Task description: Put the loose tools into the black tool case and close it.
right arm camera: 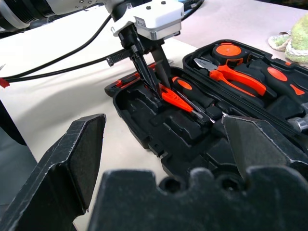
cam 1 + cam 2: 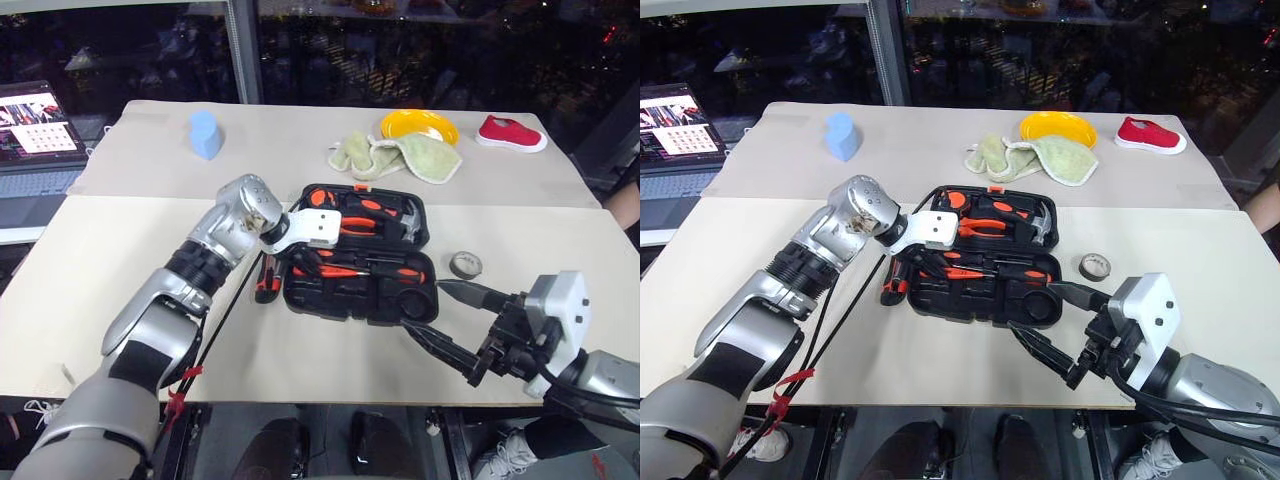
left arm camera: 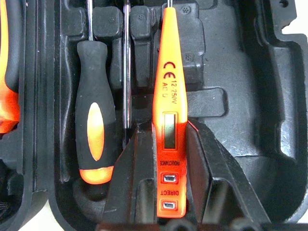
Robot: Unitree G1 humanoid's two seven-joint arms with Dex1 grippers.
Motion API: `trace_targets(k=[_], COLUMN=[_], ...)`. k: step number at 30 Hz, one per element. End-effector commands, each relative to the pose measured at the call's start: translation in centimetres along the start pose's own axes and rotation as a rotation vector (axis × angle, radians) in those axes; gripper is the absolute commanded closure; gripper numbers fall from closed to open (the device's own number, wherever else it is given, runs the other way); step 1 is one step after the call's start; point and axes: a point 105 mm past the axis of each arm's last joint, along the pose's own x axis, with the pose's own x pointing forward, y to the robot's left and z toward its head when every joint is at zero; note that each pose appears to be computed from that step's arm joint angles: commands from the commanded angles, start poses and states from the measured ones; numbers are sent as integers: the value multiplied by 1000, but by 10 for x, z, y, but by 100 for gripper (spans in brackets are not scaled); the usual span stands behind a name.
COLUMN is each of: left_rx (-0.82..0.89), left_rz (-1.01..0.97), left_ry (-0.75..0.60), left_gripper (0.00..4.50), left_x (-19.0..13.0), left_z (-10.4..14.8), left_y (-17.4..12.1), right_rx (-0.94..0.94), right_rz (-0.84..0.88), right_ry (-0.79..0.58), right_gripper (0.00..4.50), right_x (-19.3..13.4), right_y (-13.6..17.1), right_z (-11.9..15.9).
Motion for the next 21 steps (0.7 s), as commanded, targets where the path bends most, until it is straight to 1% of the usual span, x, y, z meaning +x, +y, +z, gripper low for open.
trace_targets(k=[1,8,16,21], left_rx=[-2,2,-5,1], left_rz=[-14,-14,14,19], left_ry=[-24,-29,-69,-77], left_gripper=[409,409,409,409], left_x=[0,-1,-19,-20], left_z=[13,21,36,42], left_y=[1,4,16,19], right_rx=[-34,-30,-28,-28], right_rz=[-6,-15,-26,-32], right_ry=[-45,-49,-54,-59], right_gripper=[0,0,0,0], right_x=[1,2,1,2], right_y=[4,4,3,3], right_z=[9,8,9,9])
